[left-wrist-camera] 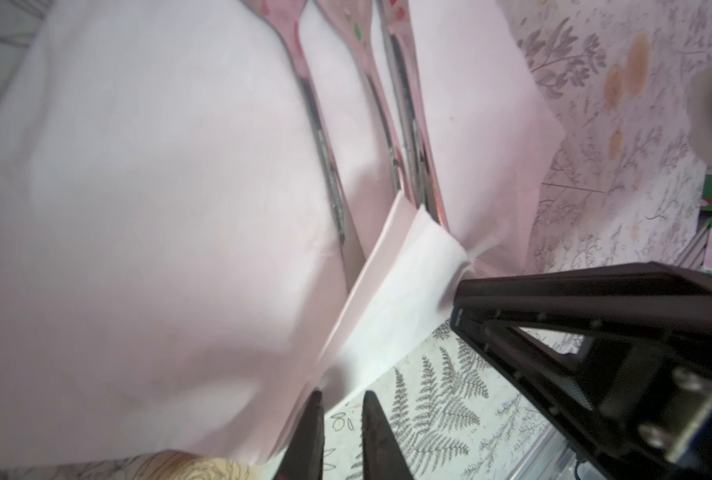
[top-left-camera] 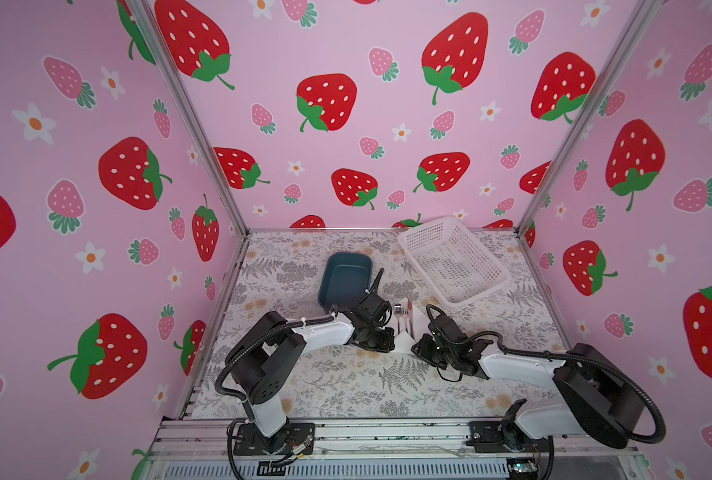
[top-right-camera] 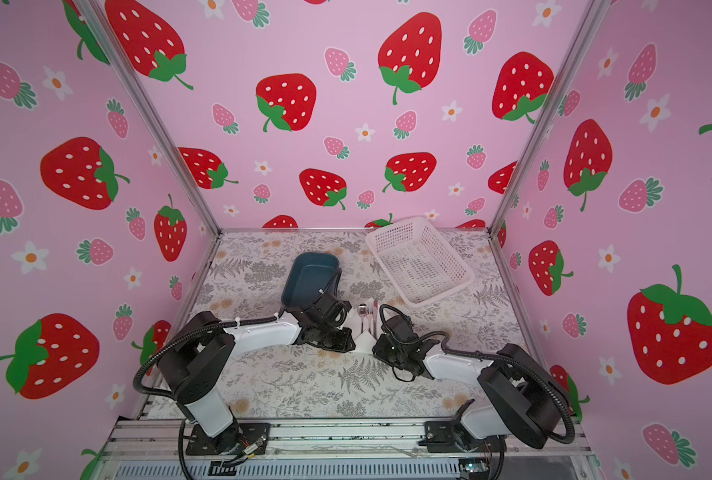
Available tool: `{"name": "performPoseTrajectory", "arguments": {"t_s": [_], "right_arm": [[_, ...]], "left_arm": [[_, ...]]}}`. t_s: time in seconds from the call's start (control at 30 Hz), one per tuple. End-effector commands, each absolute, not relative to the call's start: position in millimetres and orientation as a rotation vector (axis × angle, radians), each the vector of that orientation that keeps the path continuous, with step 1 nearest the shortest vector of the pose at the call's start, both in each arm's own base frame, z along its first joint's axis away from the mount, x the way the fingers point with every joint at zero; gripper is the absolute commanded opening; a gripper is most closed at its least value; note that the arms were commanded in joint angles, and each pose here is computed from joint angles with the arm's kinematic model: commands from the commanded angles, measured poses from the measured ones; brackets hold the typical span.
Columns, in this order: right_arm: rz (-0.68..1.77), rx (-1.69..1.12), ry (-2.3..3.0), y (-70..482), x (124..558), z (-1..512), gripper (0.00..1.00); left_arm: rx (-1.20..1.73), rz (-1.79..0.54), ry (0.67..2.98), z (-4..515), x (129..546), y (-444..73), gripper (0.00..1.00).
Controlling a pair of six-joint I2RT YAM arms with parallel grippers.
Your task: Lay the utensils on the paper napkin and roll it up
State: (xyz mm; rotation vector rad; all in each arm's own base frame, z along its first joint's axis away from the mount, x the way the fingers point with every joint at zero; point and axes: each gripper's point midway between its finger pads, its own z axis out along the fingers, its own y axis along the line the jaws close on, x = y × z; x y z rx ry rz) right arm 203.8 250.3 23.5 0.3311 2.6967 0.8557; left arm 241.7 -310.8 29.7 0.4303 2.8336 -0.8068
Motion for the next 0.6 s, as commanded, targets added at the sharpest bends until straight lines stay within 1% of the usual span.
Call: {"name": "performPoseTrajectory", "arguments": {"t_s": [0.0, 0.27, 0.43, 0.57], "right_arm": [[0.762, 0.373, 2.755, 236, 197, 10, 0.24], [0.802, 0.342, 2.700, 242, 209, 30, 0.27], [0.773, 0.371, 2.698, 230, 213, 30, 0.28], [0.730, 0.394, 2.725, 221, 209, 22, 0.27]], "left_arm": [[0.392, -0.736, 2.905, 9, 234, -299, 0.19], [0.396, -0.705, 2.925, 3, 230, -293, 0.18], [0.404, -0.701, 2.920, 5, 232, -294, 0.18], [0.405, -0.703, 2.921, 5, 232, -295, 0.18]]}}
